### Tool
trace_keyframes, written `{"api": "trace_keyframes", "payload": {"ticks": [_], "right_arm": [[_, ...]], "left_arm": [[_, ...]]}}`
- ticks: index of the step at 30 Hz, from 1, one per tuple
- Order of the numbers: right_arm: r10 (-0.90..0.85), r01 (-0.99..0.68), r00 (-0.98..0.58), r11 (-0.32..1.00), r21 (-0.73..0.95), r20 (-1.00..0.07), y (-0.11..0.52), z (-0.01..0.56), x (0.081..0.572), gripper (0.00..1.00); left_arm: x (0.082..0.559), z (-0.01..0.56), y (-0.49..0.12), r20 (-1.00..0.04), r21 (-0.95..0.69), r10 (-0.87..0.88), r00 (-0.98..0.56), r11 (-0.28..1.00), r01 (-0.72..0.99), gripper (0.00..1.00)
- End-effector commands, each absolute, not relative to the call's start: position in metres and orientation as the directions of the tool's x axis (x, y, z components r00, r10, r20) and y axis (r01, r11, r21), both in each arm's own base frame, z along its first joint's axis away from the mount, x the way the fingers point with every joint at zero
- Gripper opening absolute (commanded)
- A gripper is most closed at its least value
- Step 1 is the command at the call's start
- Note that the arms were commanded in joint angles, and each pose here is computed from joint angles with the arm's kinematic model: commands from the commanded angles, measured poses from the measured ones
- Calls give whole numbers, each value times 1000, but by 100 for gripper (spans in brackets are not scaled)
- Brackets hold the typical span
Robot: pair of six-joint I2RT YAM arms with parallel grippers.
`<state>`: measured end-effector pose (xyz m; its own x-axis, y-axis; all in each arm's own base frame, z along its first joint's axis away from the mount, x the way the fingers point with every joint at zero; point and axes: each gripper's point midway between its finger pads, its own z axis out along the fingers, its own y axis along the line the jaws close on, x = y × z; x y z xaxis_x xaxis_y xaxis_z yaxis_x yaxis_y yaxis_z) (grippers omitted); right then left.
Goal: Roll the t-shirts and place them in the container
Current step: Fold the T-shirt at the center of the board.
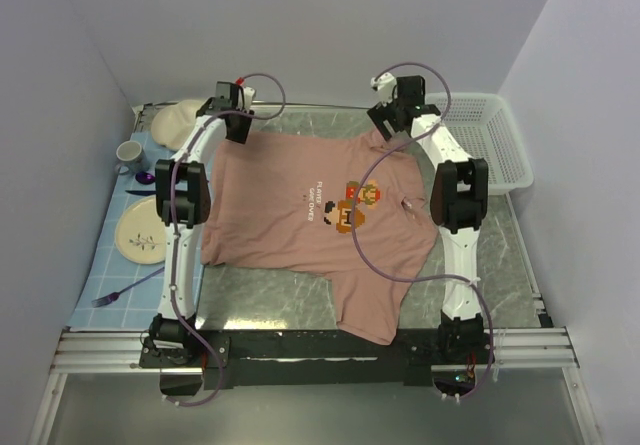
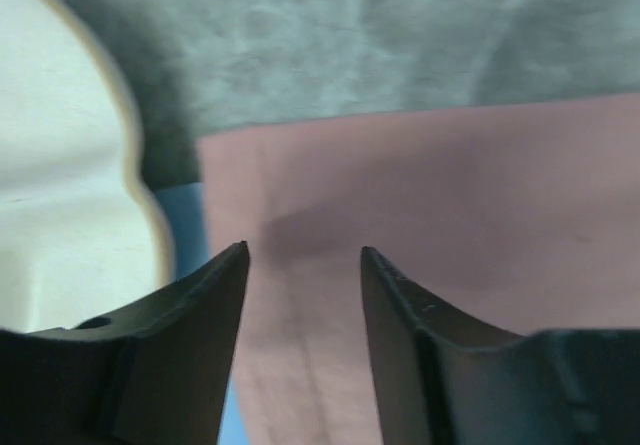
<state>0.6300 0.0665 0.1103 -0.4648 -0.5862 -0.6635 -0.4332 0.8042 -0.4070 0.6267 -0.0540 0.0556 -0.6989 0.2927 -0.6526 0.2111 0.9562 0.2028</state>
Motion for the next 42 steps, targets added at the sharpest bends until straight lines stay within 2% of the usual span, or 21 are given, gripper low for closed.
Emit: {"api": "trace_keyframes", "payload": {"ticks": [1, 3, 9, 22, 28, 30, 31, 32, 35, 39, 40, 42], "right_arm": [[-498, -345, -475, 864, -368, -726, 66, 152, 626, 100], [-486, -352, -502, 871, -344, -716, 67, 143, 622, 100], [-437, -377, -555, 890, -254, -708, 78, 127, 610, 100], [-413, -379, -651, 904, -198, -637, 77, 103, 588, 100], [-206, -241, -771, 970, -23, -603, 73, 84, 590, 97], [-179, -221, -770, 975, -7, -612, 73, 81, 594, 97], [-175, -217, -767, 976, -7, -618, 74, 82, 594, 97], [-169, -207, -766, 978, -11, -621, 72, 78, 596, 96], [-139, -142, -773, 989, -45, -619, 62, 75, 600, 96], [-99, -56, -773, 994, -89, -627, 47, 74, 604, 94], [-95, -36, -776, 994, -106, -623, 43, 72, 602, 93], [-87, -22, -779, 994, -111, -620, 39, 68, 602, 93]], "left_arm": [[650, 82, -19, -704, 302, 292, -647, 948, 99, 58], [652, 77, -14, -701, 318, 299, -647, 944, 92, 63], [660, 67, -14, -706, 316, 309, -638, 943, 107, 67], [676, 44, -19, -731, 278, 284, -620, 954, 110, 60], [675, 30, -24, -719, 263, 285, -634, 956, 131, 46], [673, 28, -26, -713, 260, 292, -638, 955, 147, 38], [673, 29, -27, -713, 257, 295, -636, 954, 154, 32], [672, 29, -27, -712, 258, 298, -636, 953, 158, 18], [673, 30, -26, -714, 261, 295, -635, 954, 149, 1], [672, 31, -25, -715, 265, 293, -635, 954, 142, 1], [672, 30, -24, -713, 267, 292, -638, 954, 137, 3], [671, 34, -24, -719, 269, 281, -636, 956, 119, 16]]}}
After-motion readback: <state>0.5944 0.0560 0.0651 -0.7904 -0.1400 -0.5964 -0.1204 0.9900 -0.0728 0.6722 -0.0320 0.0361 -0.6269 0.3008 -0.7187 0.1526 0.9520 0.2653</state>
